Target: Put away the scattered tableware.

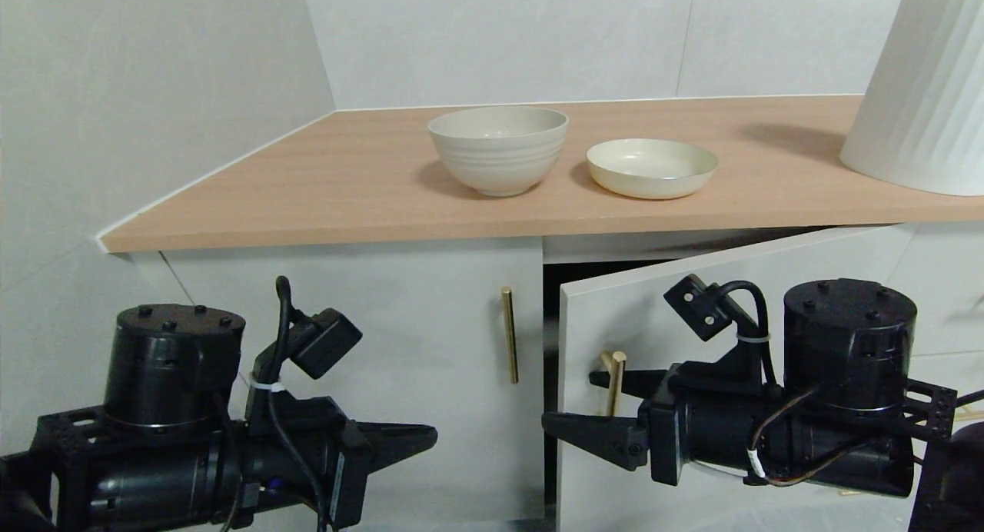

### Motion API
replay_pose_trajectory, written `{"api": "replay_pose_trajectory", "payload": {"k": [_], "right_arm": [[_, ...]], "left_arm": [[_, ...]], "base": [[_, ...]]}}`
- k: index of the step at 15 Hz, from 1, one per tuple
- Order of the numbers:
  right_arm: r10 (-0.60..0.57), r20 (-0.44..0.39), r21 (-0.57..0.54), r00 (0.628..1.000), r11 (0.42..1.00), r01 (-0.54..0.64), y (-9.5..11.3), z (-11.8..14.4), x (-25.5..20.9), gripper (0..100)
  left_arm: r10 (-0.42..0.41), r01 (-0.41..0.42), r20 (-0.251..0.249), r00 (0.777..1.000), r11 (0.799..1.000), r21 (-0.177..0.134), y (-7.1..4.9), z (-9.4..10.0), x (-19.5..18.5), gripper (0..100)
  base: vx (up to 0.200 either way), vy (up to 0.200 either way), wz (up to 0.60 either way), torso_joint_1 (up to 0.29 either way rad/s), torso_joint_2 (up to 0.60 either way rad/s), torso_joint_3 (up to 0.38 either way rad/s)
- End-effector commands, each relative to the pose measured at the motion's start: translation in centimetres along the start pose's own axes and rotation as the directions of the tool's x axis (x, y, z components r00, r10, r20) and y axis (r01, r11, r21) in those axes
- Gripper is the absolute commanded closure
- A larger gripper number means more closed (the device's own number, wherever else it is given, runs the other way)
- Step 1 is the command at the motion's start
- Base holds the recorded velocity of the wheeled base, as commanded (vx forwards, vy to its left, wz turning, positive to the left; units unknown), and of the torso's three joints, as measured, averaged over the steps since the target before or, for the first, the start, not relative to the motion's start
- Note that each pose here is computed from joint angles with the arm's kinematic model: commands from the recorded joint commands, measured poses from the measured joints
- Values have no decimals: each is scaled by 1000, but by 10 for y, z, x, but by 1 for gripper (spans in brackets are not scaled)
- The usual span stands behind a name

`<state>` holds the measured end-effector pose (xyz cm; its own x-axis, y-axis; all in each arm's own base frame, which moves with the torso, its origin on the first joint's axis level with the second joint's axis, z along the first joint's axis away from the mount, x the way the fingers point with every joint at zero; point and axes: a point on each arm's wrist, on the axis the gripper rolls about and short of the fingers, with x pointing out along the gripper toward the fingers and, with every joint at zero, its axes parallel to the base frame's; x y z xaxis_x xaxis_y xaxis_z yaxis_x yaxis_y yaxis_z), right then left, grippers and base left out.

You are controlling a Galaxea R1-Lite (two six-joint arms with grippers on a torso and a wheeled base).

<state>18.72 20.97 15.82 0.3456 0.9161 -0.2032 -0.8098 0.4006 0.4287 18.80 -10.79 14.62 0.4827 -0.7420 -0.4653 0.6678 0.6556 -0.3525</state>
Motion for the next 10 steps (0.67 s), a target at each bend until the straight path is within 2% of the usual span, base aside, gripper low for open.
{"api": "replay_pose_trajectory", "payload": {"k": [1,3,4,5,6,7,8,10], "right_arm": [[13,-15,0,1000,1000,-13,3,-3,3,0],[16,-9,-3,1000,1000,-16,5,-2,2,0],[16,-7,-4,1000,1000,-16,5,-1,2,0],[18,-7,-5,1000,1000,-18,6,-1,1,0],[18,-10,-4,1000,1000,-18,6,-2,2,0],[19,-12,-2,1000,1000,-19,6,-3,2,0],[19,-12,-2,1000,1000,-19,6,-3,2,0],[24,-19,-5,1000,1000,-24,8,-5,2,0]], "left_arm": [[-1,0,14,1000,1000,6,2,3,5,100],[-26,24,59,998,999,34,-1,13,12,100],[-51,44,123,991,997,60,-6,28,16,100],[-67,55,156,985,995,79,-8,36,17,100],[-93,71,207,974,991,112,-11,48,18,100],[-105,79,226,969,990,121,-10,52,24,100],[-111,91,204,973,990,107,-5,46,33,100],[-153,133,173,973,984,117,-8,30,56,100]], "base": [[0,0,0,0,0,0],[0,0,0,0,0,0],[0,0,0,0,0,0],[0,0,0,0,0,0],[0,0,0,0,0,0],[0,0,0,0,0,0],[0,0,0,0,0,0],[0,0,0,0,0,0]]}}
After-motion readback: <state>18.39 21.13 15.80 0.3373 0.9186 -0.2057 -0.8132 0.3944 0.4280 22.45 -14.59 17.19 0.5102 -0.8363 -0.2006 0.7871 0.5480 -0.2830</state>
